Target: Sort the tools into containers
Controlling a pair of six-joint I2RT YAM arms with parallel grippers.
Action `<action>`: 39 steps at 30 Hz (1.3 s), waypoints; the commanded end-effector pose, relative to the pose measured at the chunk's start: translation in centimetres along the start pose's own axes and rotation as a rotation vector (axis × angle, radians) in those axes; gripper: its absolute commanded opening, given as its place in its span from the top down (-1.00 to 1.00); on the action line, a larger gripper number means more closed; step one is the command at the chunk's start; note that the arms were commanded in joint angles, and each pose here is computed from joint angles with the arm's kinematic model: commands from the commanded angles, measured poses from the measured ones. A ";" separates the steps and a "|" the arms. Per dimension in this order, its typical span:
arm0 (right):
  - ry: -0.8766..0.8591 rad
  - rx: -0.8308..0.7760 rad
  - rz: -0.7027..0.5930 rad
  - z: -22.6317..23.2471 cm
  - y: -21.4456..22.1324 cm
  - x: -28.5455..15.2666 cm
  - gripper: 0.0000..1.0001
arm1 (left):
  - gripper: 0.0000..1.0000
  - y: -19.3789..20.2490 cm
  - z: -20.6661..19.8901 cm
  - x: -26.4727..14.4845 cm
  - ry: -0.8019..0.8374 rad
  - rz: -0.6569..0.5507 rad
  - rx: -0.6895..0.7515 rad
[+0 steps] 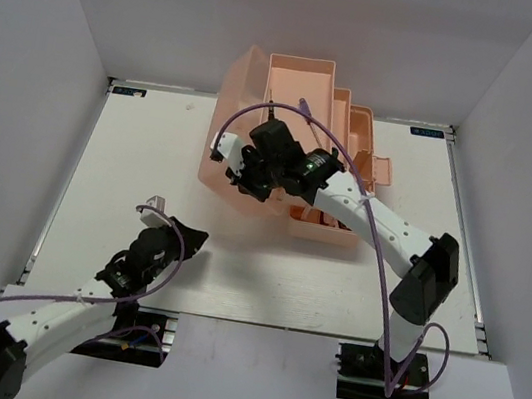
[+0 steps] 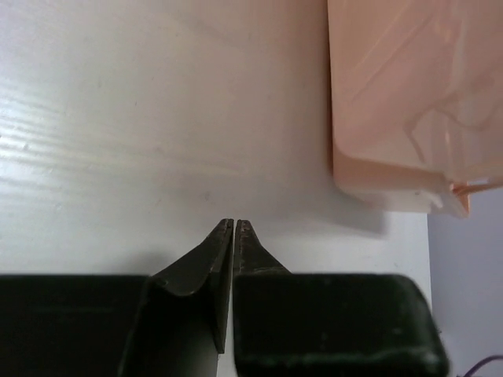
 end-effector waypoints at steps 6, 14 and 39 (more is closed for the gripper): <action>-0.023 -0.012 -0.171 1.3 -1.5 -3.9 1.00 | 0.33 -2.8 -3.5 4.6 0.112 -0.122 -0.023; -0.125 0.000 -0.183 3.1 -0.1 -4.9 1.00 | 0.26 -6.3 -6.7 9.0 0.158 -0.154 -0.044; -0.026 -0.143 0.027 3.6 4.2 -10.7 -0.53 | 0.26 -7.9 -8.4 12.7 0.252 -0.057 -0.087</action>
Point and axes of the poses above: each gripper's point midway between its finger pads, its own x axis out along the fingers, its own z axis along the line the jaws close on, y = z × x, the point moved 6 cm from there along -x, back along the fingers, and after that the axes turned 2 degrees about -x, right-handed, at the moved point
